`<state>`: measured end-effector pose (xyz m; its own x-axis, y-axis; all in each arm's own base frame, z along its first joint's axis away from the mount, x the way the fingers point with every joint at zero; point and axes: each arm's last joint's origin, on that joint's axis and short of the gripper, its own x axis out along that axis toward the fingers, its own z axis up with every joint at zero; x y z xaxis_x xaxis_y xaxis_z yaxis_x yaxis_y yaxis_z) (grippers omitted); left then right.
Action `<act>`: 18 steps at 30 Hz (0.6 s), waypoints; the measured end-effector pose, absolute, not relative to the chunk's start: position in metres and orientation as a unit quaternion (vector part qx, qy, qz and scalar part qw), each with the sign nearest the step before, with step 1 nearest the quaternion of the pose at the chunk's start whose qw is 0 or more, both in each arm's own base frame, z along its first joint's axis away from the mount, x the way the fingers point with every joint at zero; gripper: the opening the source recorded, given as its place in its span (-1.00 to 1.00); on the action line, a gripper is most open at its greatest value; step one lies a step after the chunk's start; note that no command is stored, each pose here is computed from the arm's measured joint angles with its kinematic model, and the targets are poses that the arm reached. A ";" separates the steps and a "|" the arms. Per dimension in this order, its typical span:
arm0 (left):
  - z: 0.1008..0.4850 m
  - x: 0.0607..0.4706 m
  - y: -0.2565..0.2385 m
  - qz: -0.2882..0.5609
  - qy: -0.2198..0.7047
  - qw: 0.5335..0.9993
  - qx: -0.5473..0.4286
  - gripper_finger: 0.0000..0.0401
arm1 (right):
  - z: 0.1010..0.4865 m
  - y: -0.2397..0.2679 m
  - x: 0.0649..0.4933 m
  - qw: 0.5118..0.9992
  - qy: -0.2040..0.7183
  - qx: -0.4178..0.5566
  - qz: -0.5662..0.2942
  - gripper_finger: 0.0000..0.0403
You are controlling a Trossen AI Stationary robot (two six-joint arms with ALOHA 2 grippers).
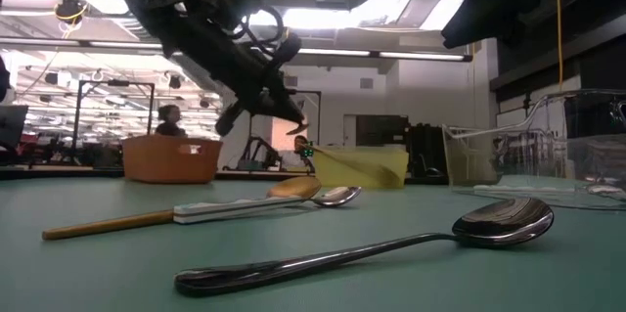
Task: Sort silverware by color (type)
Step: Put the black spoon into the orange bin
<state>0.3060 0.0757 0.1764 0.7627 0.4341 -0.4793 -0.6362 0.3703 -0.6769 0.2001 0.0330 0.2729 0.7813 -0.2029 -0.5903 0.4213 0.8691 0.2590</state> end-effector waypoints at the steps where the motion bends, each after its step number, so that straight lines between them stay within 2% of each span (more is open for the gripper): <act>1: 0.178 0.306 0.081 0.327 0.102 0.825 -0.449 -1.00 | 0.273 0.033 0.200 0.924 0.284 0.192 -0.169 -0.56; 8: 0.185 0.297 0.118 0.356 0.062 0.843 -0.399 -1.00 | 0.273 0.033 0.200 0.924 0.284 0.192 -0.169 -0.56; 18: 0.209 0.267 0.167 0.423 -0.005 0.833 -0.358 -1.00 | 0.273 0.033 0.200 0.924 0.284 0.192 -0.169 -0.56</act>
